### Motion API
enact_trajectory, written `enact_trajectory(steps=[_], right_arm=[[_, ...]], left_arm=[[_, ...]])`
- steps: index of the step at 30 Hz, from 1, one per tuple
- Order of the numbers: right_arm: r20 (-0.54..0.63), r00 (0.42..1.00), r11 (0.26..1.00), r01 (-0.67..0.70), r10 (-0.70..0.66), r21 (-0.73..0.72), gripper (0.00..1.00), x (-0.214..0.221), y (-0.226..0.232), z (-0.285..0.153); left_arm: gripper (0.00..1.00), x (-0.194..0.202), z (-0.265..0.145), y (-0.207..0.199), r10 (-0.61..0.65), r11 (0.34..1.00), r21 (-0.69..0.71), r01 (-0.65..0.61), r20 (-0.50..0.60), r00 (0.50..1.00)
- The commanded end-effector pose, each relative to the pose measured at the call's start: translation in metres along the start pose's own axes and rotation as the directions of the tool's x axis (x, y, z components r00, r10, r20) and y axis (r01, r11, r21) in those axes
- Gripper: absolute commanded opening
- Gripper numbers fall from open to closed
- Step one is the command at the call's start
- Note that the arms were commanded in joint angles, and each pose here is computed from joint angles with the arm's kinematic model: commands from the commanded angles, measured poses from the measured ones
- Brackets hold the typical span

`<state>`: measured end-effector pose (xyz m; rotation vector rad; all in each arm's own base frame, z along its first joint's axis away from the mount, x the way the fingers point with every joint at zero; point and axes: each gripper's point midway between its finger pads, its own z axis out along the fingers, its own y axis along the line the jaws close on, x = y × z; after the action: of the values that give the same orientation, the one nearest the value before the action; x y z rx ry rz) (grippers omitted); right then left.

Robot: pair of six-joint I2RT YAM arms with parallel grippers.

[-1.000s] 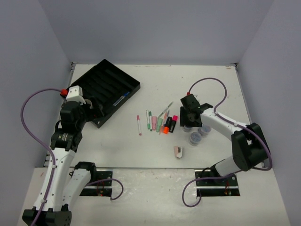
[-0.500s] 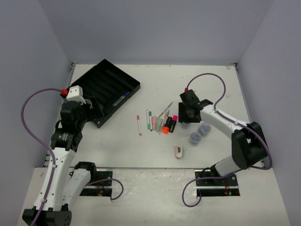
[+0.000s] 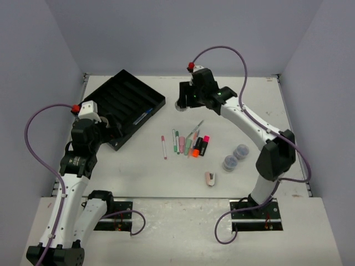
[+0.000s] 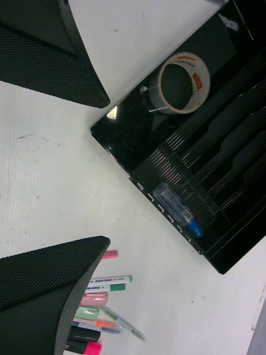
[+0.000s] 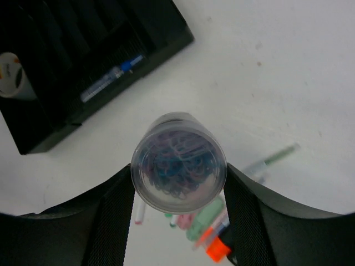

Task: Sort the stationery into containers
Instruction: Place the stationery in the storage box.

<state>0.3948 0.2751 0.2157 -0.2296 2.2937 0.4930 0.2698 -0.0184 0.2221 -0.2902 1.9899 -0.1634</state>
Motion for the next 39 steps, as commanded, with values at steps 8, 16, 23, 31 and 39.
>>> enact_trajectory(steps=[8,16,23,31,39], right_arm=[[0.165,0.982,0.982,0.120,-0.096,-0.143,0.13,-0.089,0.070,0.112],[0.220,0.974,0.962,0.108,-0.053,-0.249,0.16,-0.093,0.088,0.154],[0.149,0.982,0.942,-0.064,0.119,-0.330,0.18,-0.089,0.068,0.182],[0.120,0.979,0.921,-0.111,0.166,-0.372,0.20,-0.088,0.068,0.190],[0.086,0.983,0.902,-0.112,0.162,-0.416,0.24,-0.082,0.076,0.191]], left_arm=[[1.00,-0.010,-0.003,-0.001,-0.008,1.000,0.002,0.008,0.059,0.998],[1.00,-0.007,0.000,-0.002,-0.005,1.000,0.007,0.005,0.047,0.999],[1.00,-0.009,-0.002,-0.003,-0.006,1.000,0.018,0.005,0.053,0.999],[1.00,-0.009,-0.003,-0.005,-0.005,1.000,0.025,0.003,0.058,0.998],[1.00,-0.014,-0.008,-0.004,-0.010,1.000,0.023,0.008,0.080,0.997]])
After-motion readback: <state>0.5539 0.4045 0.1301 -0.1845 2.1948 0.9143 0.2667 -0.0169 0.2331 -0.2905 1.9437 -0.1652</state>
